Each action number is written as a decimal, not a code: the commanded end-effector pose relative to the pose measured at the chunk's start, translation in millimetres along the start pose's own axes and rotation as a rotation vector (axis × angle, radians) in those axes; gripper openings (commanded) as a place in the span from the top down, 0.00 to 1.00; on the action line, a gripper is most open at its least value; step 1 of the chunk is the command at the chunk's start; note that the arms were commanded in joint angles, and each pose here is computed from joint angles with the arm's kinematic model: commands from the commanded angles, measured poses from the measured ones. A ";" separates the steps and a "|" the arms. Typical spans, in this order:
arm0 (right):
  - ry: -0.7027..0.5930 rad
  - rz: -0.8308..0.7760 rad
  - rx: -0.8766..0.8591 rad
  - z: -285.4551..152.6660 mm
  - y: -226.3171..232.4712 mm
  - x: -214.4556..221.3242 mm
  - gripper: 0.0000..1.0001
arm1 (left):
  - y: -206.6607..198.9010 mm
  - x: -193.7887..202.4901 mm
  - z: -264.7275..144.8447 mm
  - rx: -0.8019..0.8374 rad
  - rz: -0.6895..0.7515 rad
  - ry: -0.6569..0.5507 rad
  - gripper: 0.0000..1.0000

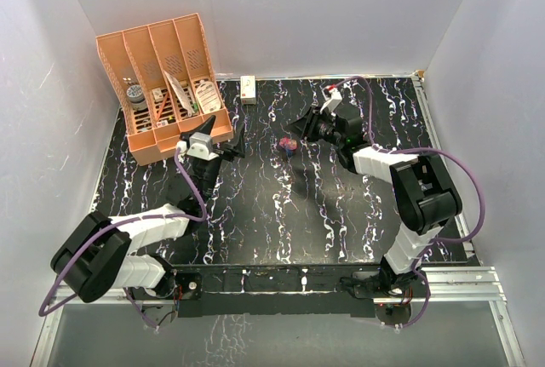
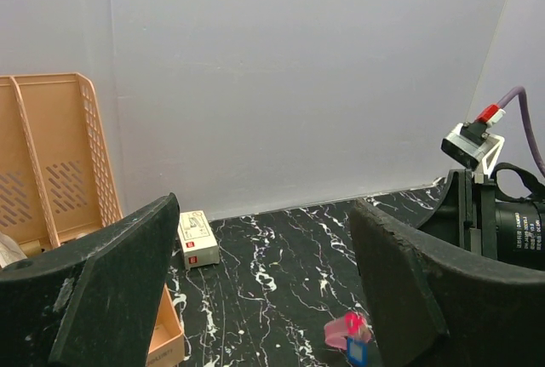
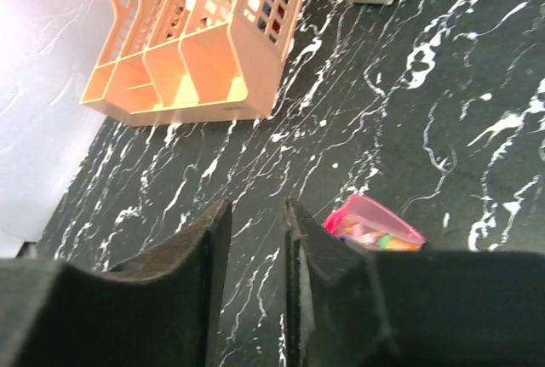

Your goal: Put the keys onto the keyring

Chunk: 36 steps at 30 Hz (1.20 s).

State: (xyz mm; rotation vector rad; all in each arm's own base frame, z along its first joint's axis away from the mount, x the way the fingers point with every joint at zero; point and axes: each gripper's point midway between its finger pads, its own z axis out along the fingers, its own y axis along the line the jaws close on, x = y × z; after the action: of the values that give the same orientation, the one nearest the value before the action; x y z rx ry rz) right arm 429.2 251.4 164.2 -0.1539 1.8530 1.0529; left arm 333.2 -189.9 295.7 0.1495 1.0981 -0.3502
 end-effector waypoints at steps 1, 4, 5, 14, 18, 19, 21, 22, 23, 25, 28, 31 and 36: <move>-0.111 -0.051 0.091 3.2 -13.1 -29.0 0.69 | 0.2 -17.5 8.8 -0.006 -0.018 -0.051 0.20; -0.163 -0.067 0.163 -4.8 -21.8 -41.8 0.63 | 0.6 -18.2 9.4 -0.008 -0.016 -0.045 0.20; -0.186 -0.074 0.183 -10.0 -23.1 -47.2 0.62 | 1.3 -18.5 9.9 -0.012 -0.013 -0.041 0.20; -0.300 -0.120 0.295 -58.1 -13.9 -74.2 0.42 | 6.3 0.5 22.9 -0.077 -0.025 0.181 0.14; -0.337 -0.084 0.441 -77.6 -28.3 -88.1 0.11 | -0.4 -5.4 27.8 -0.050 -0.040 0.209 0.03; -0.338 -0.076 0.476 -80.5 -32.6 -91.9 0.09 | -1.3 -7.9 28.7 -0.046 -0.045 0.205 0.02; -0.336 -0.054 0.528 -84.9 -40.1 -96.7 0.02 | -2.4 -12.7 29.9 -0.041 -0.052 0.200 0.02; -0.341 -0.036 0.552 -88.1 -44.0 -97.4 0.02 | -2.2 -16.6 30.3 -0.041 -0.057 0.190 0.02; -0.354 -0.023 0.568 -90.9 -46.3 -98.4 0.02 | -1.5 -20.4 30.2 -0.044 -0.061 0.178 0.02; -0.387 0.004 0.600 -98.6 -49.9 -101.4 0.02 | 0.4 -27.4 29.2 -0.049 -0.065 0.157 0.02; -0.423 0.016 0.638 -109.5 -52.6 -105.6 0.02 | 5.7 -30.8 29.1 -0.079 -0.065 0.154 0.02; -0.451 0.009 0.638 -118.3 -47.8 -112.3 0.02 | 10.5 -31.2 28.6 -0.106 -0.064 0.153 0.02; -0.479 -0.009 0.631 -128.7 -39.6 -119.8 0.02 | 13.4 -29.2 27.0 -0.124 -0.073 0.144 0.02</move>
State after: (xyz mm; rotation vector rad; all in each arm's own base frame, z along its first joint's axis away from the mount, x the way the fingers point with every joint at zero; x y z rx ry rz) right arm 429.5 107.9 226.0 0.3977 1.7404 0.4152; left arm 351.7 -189.5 309.6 0.0876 1.3266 -0.3315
